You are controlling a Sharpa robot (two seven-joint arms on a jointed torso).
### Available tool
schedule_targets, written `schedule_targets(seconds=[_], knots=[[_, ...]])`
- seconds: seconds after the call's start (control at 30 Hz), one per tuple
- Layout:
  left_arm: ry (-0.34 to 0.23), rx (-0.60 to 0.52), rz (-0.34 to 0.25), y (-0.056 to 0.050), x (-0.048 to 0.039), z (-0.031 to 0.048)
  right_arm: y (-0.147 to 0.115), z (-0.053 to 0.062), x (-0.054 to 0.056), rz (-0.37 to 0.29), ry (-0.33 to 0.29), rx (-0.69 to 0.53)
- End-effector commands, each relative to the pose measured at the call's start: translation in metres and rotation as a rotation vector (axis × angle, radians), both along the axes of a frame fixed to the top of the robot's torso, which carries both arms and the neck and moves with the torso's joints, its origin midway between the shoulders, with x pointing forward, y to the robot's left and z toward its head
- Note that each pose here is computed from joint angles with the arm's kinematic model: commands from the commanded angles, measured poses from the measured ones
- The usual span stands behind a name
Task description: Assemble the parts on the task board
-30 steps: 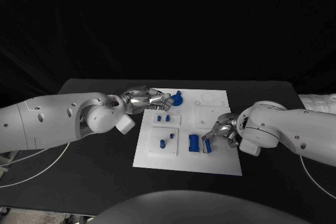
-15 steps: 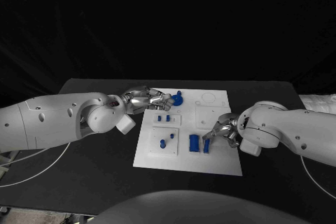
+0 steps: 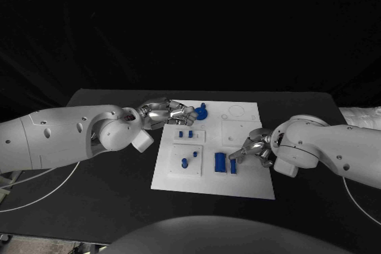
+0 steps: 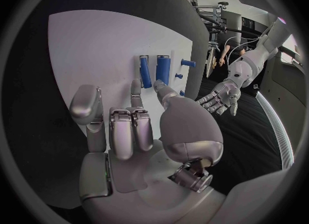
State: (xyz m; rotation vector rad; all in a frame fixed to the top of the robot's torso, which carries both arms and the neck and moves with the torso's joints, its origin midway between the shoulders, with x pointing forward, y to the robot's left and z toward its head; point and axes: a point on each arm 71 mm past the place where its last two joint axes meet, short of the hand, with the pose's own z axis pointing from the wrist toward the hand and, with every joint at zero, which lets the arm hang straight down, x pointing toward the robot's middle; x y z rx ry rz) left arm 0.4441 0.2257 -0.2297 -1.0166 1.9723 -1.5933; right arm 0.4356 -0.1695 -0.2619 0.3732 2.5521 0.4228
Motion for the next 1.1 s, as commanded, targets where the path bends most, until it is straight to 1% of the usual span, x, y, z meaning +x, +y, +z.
schedule_targets(seconds=[0.03,0.2,0.33,0.4,0.47,0.5,0.53,0.6,0.7,0.83,0.93,1.0,1.1], knots=[[0.001,-0.010,-0.019,-0.002,-0.0012,0.0007,0.000,0.000,-0.001,0.019,-0.012,-0.005],[0.002,-0.010,-0.020,-0.002,-0.0013,0.0006,-0.003,0.001,-0.001,-0.007,-0.026,0.015],[0.002,-0.010,-0.020,-0.002,-0.0014,0.0007,-0.005,0.004,-0.002,-0.031,-0.052,0.070],[0.001,-0.011,-0.020,-0.002,-0.0016,0.0008,-0.007,0.007,-0.003,-0.037,-0.098,0.110],[0.000,-0.011,-0.018,-0.002,-0.0019,0.0010,-0.009,0.012,-0.005,-0.033,-0.173,0.146],[-0.001,-0.011,-0.017,-0.002,-0.0019,0.0011,-0.010,0.014,-0.005,-0.031,-0.198,0.157],[-0.002,-0.012,-0.016,-0.001,-0.0019,0.0012,-0.012,0.017,-0.007,-0.030,-0.241,0.176],[-0.006,-0.013,-0.012,-0.001,-0.0020,0.0015,-0.016,0.023,-0.010,-0.022,-0.321,0.224],[-0.010,-0.014,-0.007,0.000,-0.0019,0.0018,-0.021,0.032,-0.018,-0.003,-0.412,0.300],[-0.013,-0.015,-0.004,0.000,-0.0018,0.0021,-0.027,0.038,-0.029,0.038,-0.498,0.349],[-0.016,-0.015,-0.006,0.000,-0.0017,0.0022,-0.031,0.039,-0.038,0.075,-0.569,0.369],[-0.018,-0.015,-0.007,-0.001,-0.0016,0.0022,-0.032,0.038,-0.041,0.088,-0.592,0.372],[-0.020,-0.015,-0.008,-0.001,-0.0015,0.0022,-0.033,0.033,-0.046,0.112,-0.612,0.363]])
